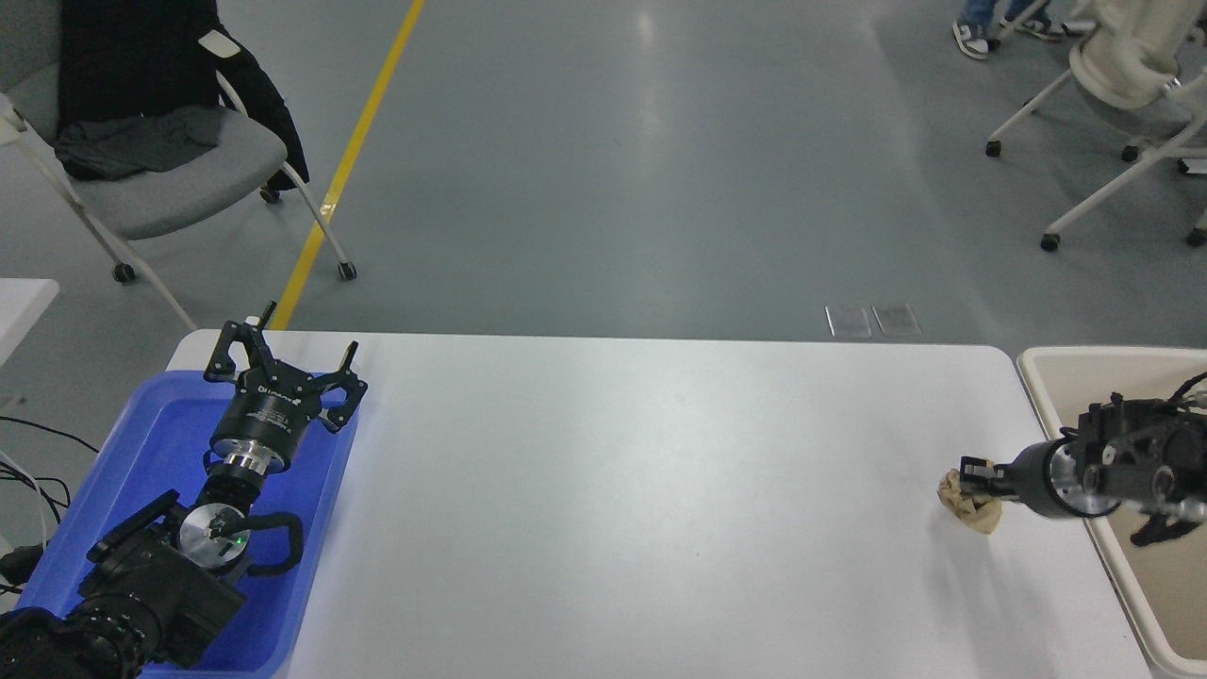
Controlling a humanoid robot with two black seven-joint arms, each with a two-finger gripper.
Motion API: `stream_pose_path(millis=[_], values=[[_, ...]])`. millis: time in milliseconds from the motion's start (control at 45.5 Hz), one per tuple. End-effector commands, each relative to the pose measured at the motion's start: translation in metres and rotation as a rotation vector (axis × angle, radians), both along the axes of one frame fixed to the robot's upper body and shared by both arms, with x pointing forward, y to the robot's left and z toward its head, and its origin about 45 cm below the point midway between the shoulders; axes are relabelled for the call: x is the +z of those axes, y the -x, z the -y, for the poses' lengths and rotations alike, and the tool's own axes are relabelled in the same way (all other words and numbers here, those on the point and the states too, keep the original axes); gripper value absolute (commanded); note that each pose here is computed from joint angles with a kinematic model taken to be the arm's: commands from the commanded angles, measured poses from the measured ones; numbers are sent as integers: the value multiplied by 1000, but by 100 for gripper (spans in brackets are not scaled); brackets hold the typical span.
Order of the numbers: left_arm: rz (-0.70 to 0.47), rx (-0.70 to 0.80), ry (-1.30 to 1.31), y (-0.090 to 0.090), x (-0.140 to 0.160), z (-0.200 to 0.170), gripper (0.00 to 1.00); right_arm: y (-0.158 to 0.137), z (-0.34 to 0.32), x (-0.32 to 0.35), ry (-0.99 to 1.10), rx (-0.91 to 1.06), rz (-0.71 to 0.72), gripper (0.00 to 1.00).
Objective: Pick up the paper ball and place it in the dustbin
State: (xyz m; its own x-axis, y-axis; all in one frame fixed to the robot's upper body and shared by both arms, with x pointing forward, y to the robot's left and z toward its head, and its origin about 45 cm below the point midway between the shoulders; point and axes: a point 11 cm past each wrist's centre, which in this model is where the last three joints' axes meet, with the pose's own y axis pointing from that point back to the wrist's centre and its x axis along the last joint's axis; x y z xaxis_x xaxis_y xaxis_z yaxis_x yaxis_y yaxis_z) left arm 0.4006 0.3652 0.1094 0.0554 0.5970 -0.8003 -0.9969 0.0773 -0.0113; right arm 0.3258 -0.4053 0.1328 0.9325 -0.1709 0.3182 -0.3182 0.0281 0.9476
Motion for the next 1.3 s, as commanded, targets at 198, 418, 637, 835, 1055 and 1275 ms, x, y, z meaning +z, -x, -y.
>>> stream_pose_path(millis=[198,418,637,835,1055,1275], values=[[-2,0,0,1,-1,0,100,21,-68,154,-36,132,-370,0],[-1,1,1,1,-1,0,100,1,-93,222,5,194,-296,0],[-2,0,0,1,-1,0,100,-3,-94,242,26,195,-246,0],[-2,0,0,1,-1,0,100,-4,-90,241,41,187,-251,0],[-2,0,0,1,-1,0,100,-6,-76,239,54,151,-248,0],[-2,0,0,1,-1,0,100,-12,8,213,60,-63,-234,0]])
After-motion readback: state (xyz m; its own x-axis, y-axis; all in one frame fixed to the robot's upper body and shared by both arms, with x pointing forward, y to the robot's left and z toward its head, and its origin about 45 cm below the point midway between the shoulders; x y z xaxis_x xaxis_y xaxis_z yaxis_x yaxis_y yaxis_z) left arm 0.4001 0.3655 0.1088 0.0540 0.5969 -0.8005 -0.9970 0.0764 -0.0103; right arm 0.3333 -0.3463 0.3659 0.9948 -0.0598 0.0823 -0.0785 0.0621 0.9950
